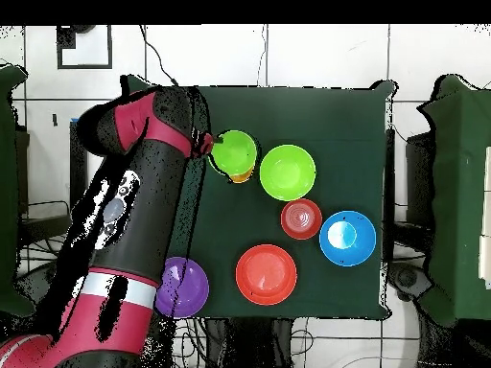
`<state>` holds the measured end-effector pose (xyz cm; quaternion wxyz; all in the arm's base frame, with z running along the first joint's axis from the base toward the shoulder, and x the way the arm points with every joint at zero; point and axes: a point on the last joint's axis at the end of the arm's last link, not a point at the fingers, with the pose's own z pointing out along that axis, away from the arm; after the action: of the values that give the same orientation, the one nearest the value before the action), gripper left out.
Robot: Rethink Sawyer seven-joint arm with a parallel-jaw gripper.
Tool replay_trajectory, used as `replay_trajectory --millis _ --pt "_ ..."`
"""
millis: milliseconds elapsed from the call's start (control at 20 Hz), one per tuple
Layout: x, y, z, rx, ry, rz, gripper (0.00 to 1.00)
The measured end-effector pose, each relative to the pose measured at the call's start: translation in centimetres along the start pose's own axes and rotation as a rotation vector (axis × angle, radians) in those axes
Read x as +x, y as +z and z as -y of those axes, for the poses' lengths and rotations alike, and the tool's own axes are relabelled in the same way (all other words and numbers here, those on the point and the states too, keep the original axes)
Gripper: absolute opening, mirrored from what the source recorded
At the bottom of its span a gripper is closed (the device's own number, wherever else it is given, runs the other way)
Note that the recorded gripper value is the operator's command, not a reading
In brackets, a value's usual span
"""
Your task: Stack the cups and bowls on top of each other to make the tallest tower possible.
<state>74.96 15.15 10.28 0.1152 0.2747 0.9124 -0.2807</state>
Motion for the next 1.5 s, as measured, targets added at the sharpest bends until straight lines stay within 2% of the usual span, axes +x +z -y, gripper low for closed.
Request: replay_trajectory --millis 500,1100,1500 --pt "0.6 -0.4 0.2 0.003 -0.002 -0.005 0.0" --pt "3.5 1.7 2.4 0.061 -0.007 -0.069 0.0" --pt "3.7 1.7 3.4 0.071 0.001 -0.084 0.0"
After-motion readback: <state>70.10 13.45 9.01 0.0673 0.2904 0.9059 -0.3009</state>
